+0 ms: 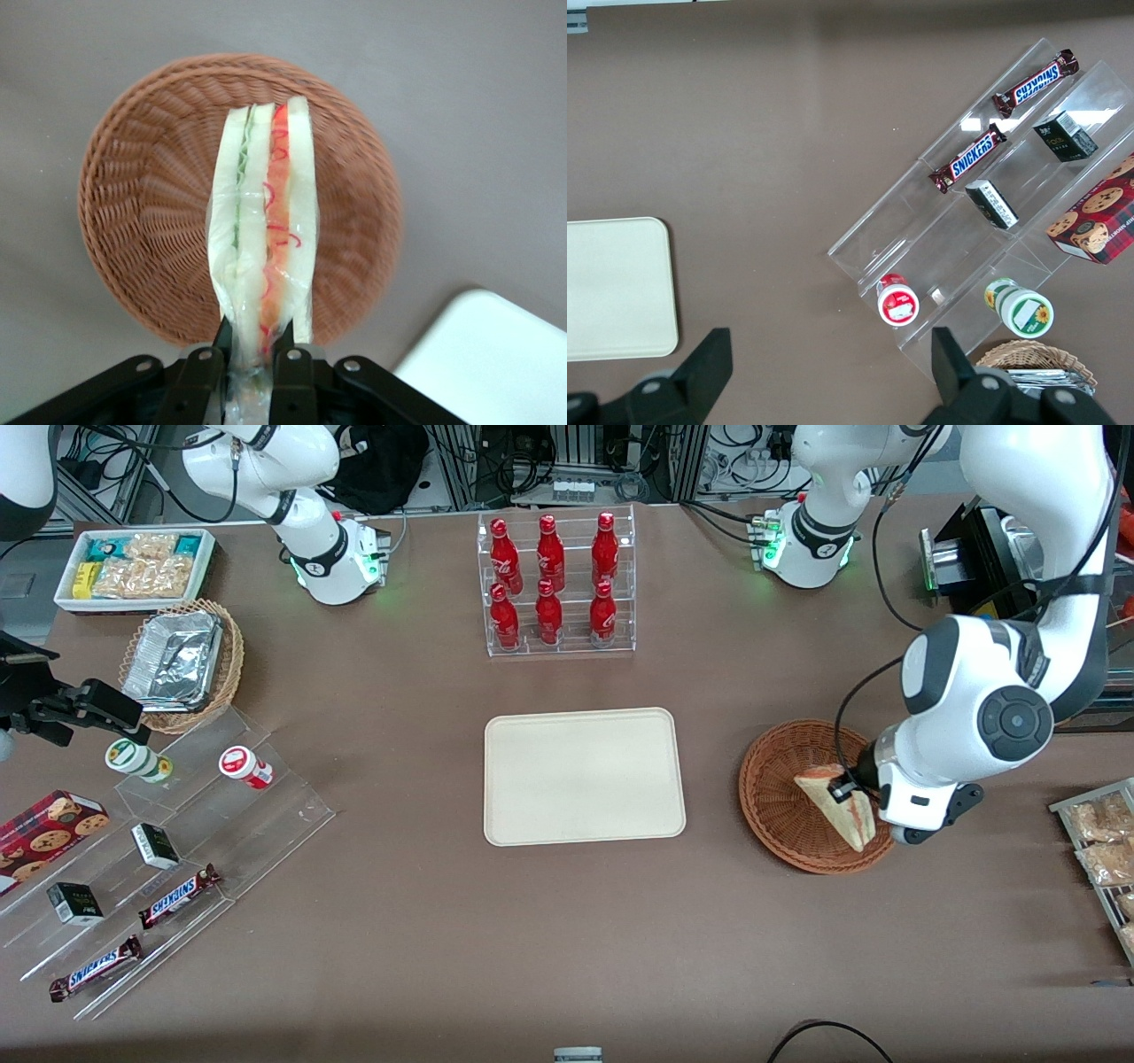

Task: Place sandwich from basket to tray
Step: 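Lift the sandwich with the left gripper and carry it toward the tray, then lower the sandwich onto the cream tray and open the left gripper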

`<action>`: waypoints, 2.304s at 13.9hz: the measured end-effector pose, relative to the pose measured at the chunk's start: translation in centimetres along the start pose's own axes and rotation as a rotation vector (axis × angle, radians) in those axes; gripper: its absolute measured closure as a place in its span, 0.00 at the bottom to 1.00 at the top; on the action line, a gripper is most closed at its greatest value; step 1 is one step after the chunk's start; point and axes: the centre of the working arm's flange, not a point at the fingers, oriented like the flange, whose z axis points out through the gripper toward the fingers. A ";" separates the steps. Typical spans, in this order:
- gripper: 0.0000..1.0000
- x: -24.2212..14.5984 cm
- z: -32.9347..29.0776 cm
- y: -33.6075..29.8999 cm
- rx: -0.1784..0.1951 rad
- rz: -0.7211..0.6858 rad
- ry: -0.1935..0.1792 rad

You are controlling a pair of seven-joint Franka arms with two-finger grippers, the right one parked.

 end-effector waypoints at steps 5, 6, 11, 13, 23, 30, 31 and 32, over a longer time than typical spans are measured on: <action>0.86 -12.8 0.9 13.1 0.017 0.146 0.007; 0.86 -15.9 2.8 16.2 0.031 0.192 -0.008; 0.87 -19.9 8.7 22.9 0.005 0.292 -0.024; 0.87 -21.2 10.5 24.7 -0.034 0.325 -0.007; 0.86 -25.6 16.9 27.1 0.023 0.449 0.030; 0.45 -26.7 17.8 27.5 0.036 0.466 0.023; 0.36 -26.5 17.1 27.5 0.035 0.464 0.027; 0.25 -26.4 15.8 27.5 0.037 0.461 0.033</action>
